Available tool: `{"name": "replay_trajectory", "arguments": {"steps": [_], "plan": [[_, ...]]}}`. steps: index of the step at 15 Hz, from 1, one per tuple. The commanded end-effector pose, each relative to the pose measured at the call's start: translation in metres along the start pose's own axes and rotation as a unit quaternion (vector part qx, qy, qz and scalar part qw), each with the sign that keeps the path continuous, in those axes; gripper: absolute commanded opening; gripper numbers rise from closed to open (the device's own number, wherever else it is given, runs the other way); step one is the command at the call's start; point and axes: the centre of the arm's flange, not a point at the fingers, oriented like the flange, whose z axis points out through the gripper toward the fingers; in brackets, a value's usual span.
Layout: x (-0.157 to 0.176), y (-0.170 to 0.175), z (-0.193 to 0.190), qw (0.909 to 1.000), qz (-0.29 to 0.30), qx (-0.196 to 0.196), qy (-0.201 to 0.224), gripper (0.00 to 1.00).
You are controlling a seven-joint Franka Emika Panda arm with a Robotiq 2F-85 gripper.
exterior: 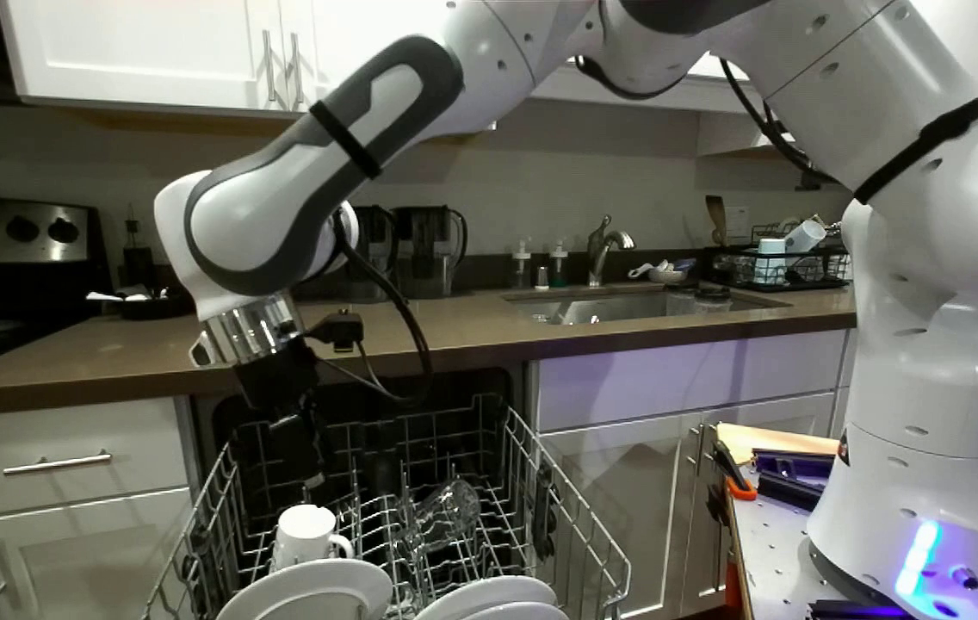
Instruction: Pick up the white plate in the dishwasher and move it to the right.
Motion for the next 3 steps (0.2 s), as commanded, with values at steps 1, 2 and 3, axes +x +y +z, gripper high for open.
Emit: {"name": "replay_trajectory", "arguments": {"steps": [1,2,3], "plan": [[-0.058,-0.029,-0.018,0.9999,-0.005,0.009,0.000,1.00],[-0.019,-0.013,-0.011,1.0000,-0.001,0.001,-0.003,1.00],[-0.027,-0.018,-0.014,1.0000,-0.002,0.000,-0.005,1.00]]}}
